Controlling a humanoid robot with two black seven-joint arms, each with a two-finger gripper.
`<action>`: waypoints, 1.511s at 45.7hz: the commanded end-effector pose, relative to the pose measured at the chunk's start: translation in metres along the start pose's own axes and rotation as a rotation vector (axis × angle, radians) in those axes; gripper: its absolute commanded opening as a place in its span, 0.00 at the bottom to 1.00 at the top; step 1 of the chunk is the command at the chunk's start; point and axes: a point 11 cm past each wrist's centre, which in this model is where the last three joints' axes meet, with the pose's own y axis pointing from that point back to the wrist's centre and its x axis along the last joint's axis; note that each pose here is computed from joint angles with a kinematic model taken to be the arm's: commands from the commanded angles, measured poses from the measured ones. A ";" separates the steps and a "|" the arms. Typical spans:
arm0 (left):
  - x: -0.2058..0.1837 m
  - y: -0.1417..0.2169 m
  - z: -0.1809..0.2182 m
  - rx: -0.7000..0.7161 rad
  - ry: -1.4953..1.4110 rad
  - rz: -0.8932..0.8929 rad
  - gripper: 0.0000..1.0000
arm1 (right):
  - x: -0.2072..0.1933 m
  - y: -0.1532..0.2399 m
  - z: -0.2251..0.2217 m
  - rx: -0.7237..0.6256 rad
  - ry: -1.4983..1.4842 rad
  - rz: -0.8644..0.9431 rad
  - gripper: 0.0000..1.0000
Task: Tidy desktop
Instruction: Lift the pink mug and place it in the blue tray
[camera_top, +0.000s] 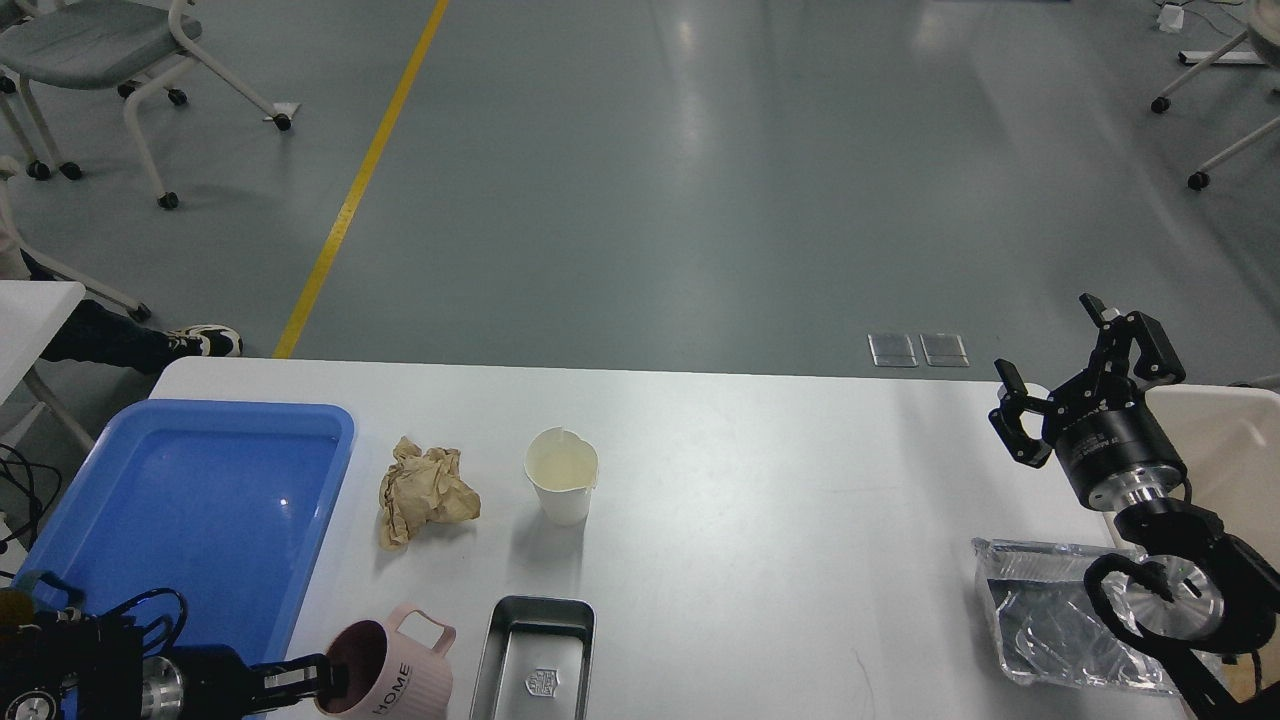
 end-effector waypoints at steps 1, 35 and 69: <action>0.008 0.009 0.000 0.003 -0.008 0.004 0.00 | 0.000 0.000 0.000 -0.001 0.000 0.001 1.00; 0.109 0.155 -0.006 0.085 0.003 0.240 0.00 | 0.000 -0.001 0.001 -0.004 0.001 0.001 1.00; 0.087 0.127 -0.100 0.295 0.137 0.233 0.00 | 0.005 0.000 0.003 -0.010 0.006 0.015 1.00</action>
